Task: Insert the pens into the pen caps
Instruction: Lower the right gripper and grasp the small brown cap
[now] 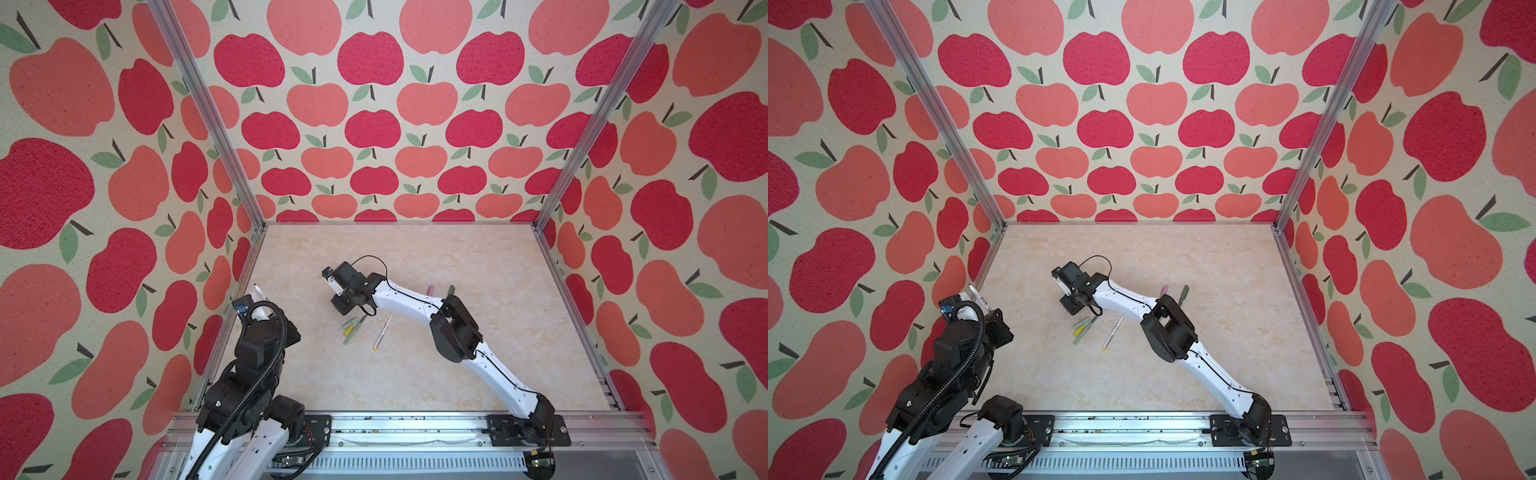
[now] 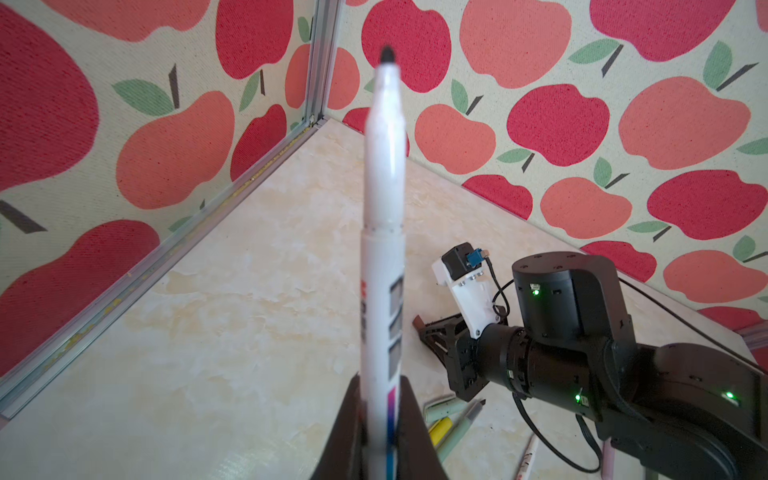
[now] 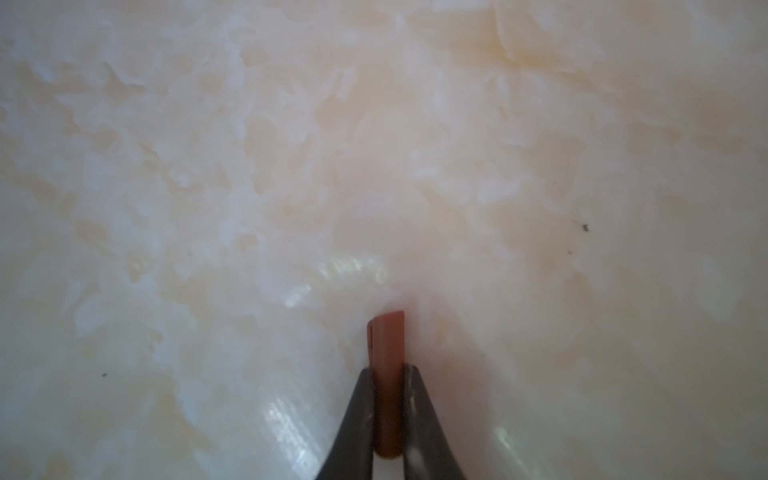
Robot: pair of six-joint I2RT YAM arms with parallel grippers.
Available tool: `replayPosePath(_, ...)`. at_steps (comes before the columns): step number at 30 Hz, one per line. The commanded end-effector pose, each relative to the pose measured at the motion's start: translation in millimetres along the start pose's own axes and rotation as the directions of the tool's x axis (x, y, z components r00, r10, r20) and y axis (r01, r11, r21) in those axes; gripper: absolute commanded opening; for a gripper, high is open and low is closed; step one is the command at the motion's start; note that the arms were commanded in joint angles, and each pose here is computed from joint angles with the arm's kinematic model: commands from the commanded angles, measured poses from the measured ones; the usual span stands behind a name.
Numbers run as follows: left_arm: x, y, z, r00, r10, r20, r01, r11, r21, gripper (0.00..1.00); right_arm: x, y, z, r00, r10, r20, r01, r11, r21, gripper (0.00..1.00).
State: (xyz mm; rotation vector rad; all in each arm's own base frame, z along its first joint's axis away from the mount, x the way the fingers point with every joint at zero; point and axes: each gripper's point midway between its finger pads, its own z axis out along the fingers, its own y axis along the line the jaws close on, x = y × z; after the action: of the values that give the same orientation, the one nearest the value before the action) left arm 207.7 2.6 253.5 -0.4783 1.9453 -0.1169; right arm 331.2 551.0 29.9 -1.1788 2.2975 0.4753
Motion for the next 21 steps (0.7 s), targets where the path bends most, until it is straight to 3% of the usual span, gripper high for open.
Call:
replayPosePath(1, 13, -19, 13, 0.998, -0.001, -0.061, 0.005, 0.998, 0.070, 0.00, 53, -41, 7, 0.980, 0.107, -0.167, -0.093, 0.992, 0.089, 0.10)
replayPosePath(11, 38, -65, 41, 0.982, 0.076, -0.174, -0.042, 0.981, 0.191, 0.00, 91, -104, -26, 0.946, 0.267, -0.182, -0.229, 0.952, 0.203, 0.16)
replayPosePath(21, 51, -113, 48, 0.960, 0.203, -0.191, -0.130, 0.932, 0.338, 0.00, 103, -107, -50, 0.932, 0.312, -0.182, -0.274, 0.939, 0.207, 0.39)
